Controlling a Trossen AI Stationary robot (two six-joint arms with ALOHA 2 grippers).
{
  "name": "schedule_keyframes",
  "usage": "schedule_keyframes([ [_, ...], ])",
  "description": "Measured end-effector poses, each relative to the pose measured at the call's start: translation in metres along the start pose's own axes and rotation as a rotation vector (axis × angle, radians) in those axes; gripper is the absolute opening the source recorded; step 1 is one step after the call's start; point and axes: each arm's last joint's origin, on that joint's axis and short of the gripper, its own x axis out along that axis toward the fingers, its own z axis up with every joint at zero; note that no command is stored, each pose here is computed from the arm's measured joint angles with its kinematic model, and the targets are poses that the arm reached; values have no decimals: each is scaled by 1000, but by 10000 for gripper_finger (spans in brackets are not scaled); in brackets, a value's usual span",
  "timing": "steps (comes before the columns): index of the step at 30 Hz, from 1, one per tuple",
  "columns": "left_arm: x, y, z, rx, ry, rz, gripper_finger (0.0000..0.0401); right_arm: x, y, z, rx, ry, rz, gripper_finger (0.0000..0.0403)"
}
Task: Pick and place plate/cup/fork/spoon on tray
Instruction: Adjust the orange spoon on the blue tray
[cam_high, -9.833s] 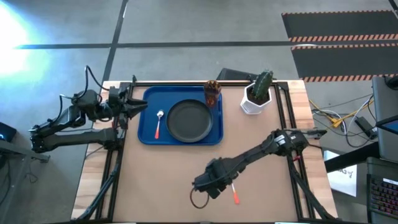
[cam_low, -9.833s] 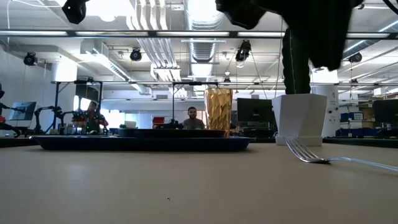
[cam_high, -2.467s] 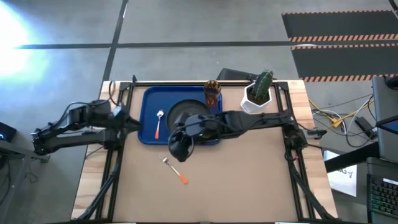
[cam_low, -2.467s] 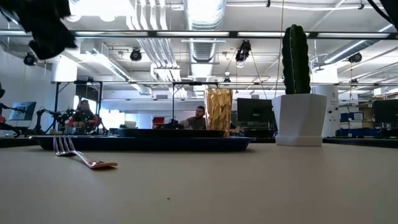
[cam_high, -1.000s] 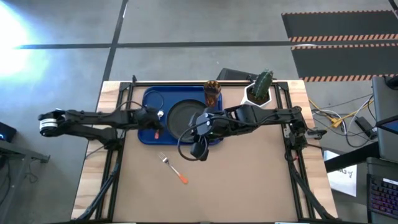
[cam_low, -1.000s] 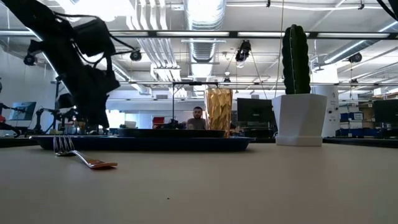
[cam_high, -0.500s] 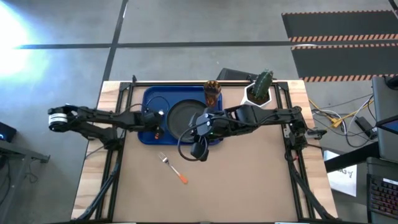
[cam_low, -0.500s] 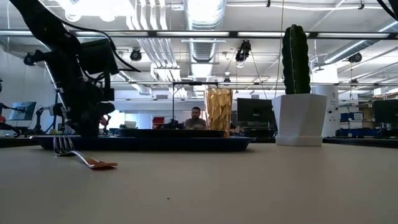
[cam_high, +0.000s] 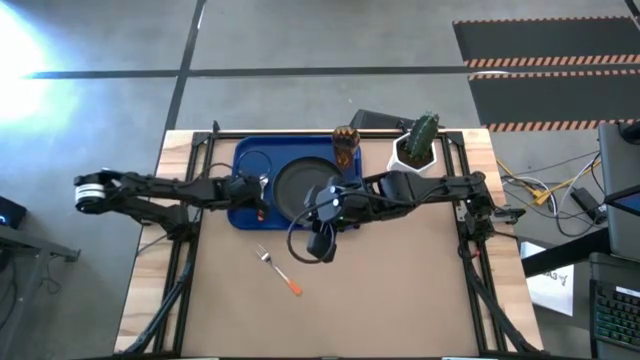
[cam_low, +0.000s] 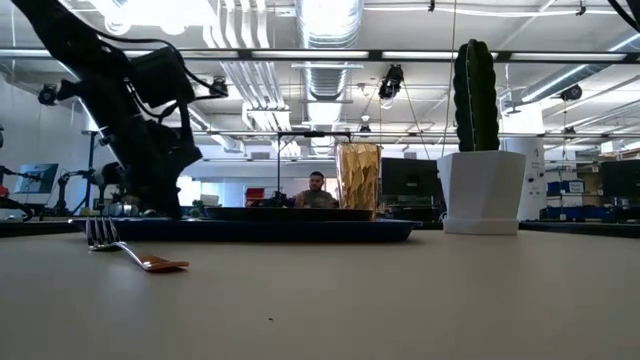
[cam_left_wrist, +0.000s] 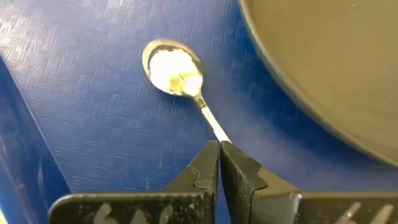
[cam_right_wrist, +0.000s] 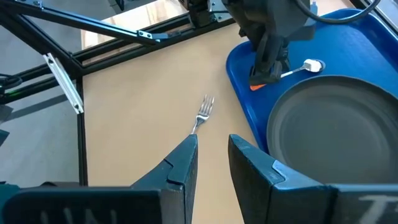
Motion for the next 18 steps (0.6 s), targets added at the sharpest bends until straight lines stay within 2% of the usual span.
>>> schedule_keyframes([
  [9, -9, -1, 6, -27, -54, -65, 0, 0, 1, 0, 1, 0, 1, 79],
  [18, 2, 1, -1, -18, -43, -20, 0, 0, 1, 0, 2, -1, 1, 79],
])
